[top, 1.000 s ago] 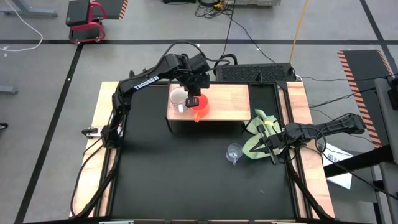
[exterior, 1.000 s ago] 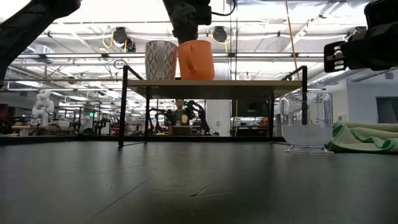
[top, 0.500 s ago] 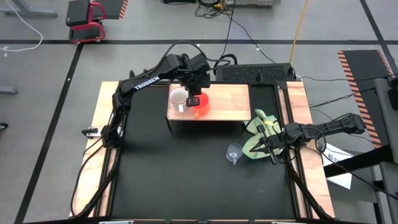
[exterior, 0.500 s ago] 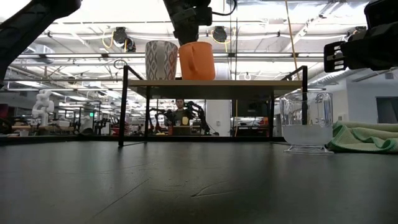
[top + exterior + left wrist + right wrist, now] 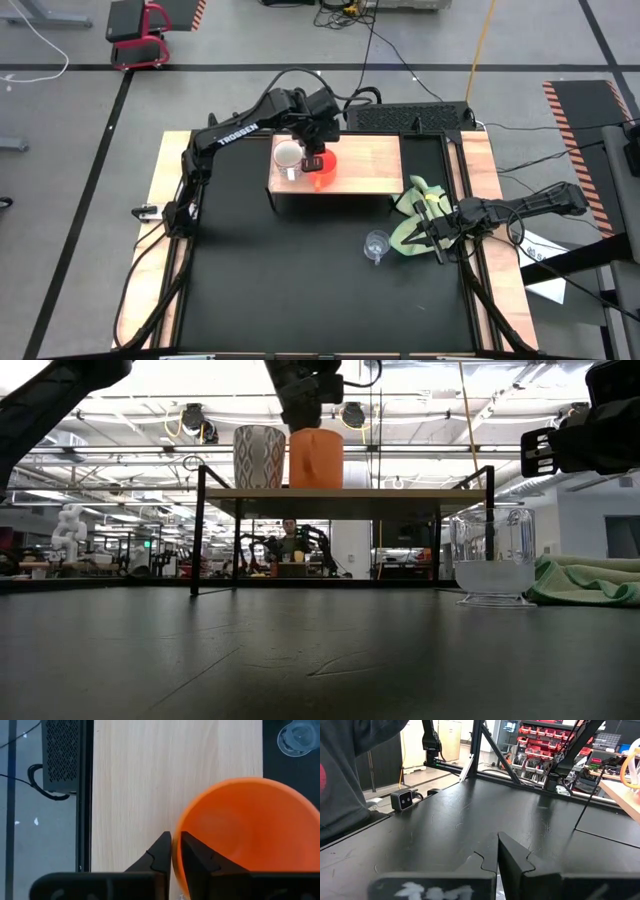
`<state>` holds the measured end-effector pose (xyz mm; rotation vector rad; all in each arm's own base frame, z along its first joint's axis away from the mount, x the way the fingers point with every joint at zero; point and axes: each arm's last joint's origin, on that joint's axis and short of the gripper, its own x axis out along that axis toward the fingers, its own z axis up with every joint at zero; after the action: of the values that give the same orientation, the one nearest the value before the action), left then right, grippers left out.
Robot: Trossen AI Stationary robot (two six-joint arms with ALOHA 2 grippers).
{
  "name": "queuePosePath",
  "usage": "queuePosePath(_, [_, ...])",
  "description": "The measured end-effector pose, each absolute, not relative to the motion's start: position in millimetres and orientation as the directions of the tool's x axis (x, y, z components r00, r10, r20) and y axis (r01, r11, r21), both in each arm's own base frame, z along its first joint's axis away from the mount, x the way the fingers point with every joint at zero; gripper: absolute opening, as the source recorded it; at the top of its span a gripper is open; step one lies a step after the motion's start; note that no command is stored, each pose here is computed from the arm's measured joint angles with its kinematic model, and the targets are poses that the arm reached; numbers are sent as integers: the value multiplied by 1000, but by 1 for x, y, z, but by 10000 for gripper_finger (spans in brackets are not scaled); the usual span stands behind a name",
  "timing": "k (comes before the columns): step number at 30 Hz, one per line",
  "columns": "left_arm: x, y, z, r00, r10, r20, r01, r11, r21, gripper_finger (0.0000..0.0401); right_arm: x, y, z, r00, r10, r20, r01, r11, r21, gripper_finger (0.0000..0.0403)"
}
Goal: Stack small to large cups/mugs on shelf
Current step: Put the orange cup on the shelf, then put the transparent cup on the shelf
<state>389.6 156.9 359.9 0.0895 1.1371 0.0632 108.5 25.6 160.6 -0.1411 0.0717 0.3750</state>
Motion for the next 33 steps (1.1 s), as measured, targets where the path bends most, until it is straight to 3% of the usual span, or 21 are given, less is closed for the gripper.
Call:
queuePosePath(14, [383, 151, 377, 473, 114, -874, -5, 992, 127, 74, 108, 26, 160, 928, 360, -98, -370, 921, -123, 0])
queuePosePath(19, [372, 142, 394, 482, 182, -857, -23, 981, 195, 74, 108, 26, 160, 928, 360, -97, -370, 921, -120, 0])
queuePosePath(25, [347, 115, 443, 634, 232, -738, -36, 962, 272, 74, 108, 26, 161, 928, 360, -96, -370, 922, -112, 0])
queuePosePath(29, [329, 91, 464, 699, 126, -704, 85, 963, 257, 38, 108, 26, 161, 928, 360, -95, -369, 923, -105, 0])
queuePosePath(33, [312, 79, 473, 681, 168, -712, 69, 954, 290, 7, 108, 26, 161, 928, 360, -94, -369, 923, -105, 0])
